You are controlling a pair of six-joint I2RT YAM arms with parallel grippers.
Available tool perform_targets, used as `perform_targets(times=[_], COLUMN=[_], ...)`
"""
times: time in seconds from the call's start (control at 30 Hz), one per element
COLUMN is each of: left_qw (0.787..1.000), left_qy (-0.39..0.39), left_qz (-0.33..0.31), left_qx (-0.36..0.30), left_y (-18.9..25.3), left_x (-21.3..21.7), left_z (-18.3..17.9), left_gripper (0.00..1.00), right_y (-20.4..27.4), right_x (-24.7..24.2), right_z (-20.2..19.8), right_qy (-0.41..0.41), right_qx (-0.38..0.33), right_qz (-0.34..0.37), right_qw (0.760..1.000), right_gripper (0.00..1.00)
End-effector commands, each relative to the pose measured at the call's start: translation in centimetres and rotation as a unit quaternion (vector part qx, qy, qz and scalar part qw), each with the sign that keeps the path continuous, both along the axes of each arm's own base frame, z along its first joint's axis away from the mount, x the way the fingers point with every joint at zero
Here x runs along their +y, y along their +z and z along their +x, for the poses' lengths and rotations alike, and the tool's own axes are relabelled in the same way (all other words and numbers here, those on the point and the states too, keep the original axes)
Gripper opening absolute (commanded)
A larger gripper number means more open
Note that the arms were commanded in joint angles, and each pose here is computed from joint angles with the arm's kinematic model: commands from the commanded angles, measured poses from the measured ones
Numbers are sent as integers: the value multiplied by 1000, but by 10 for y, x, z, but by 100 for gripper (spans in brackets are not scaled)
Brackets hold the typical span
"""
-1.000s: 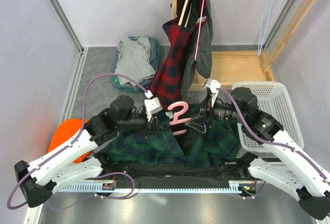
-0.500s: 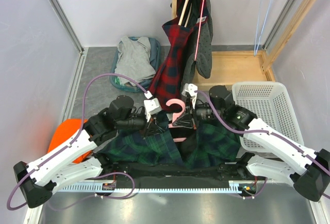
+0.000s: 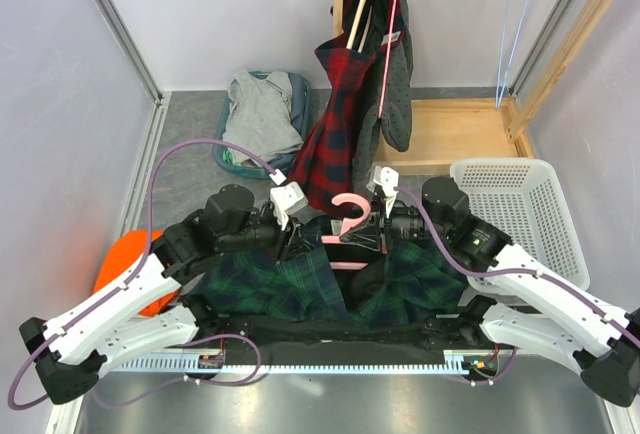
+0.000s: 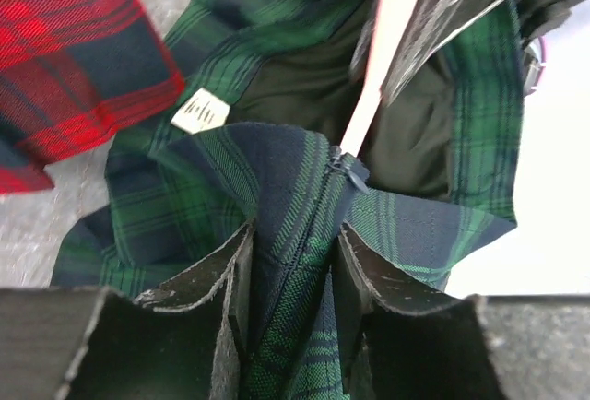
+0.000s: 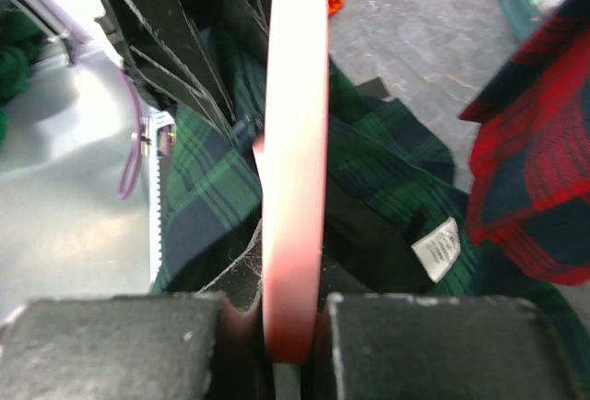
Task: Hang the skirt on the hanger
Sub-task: Hang the skirt on the hanger.
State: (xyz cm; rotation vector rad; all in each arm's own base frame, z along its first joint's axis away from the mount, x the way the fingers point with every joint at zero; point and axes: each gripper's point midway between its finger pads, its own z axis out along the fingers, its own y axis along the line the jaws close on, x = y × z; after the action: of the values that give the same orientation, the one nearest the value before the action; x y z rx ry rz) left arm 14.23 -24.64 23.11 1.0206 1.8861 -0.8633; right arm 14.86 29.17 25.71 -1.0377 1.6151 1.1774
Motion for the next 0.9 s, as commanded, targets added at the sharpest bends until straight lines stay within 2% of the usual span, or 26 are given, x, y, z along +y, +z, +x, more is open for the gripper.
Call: perform_targets(times=[0.0,0.1,0.23,0.33,0.37,0.4,0.53,0.57,0.67,0.87], left_qw=[993,991,990,991,990,990,985,983,975,957], left_qy=[101,114,129,129,134,136,142,141,141,122], left_qz=[54,68,62,37,33,20,-17,-27,-72,-145], left_qx=[20,31,18,-9,-20,-39,-99,-112,-158,-220], left_y=[-17,-26,-17,7,15,32,89,101,149,205], left_x=[32,40,45,43,43,43,45,46,52,63], left_z=[13,11,14,18,21,25,33,33,29,11], left_gripper=[38,35,37,49,59,64,75,82,87,97], right_y=[53,63,77,87,90,94,124,130,154,195], right_x=[-10,-16,-22,-23,-23,-23,-25,-26,-30,-34], right_z=[9,6,1,2,2,4,9,11,13,9], right_qy=[-34,-41,-44,-46,-47,-52,-69,-75,-90,-93], right_qx=[-70,-85,-96,-104,-106,-109,-130,-135,-152,-180], right_qz=[41,45,55,63,64,66,89,93,112,142], right_qw=[996,994,993,991,991,990,985,984,978,969], right_gripper=[0,0,0,0,0,0,0,0,0,0])
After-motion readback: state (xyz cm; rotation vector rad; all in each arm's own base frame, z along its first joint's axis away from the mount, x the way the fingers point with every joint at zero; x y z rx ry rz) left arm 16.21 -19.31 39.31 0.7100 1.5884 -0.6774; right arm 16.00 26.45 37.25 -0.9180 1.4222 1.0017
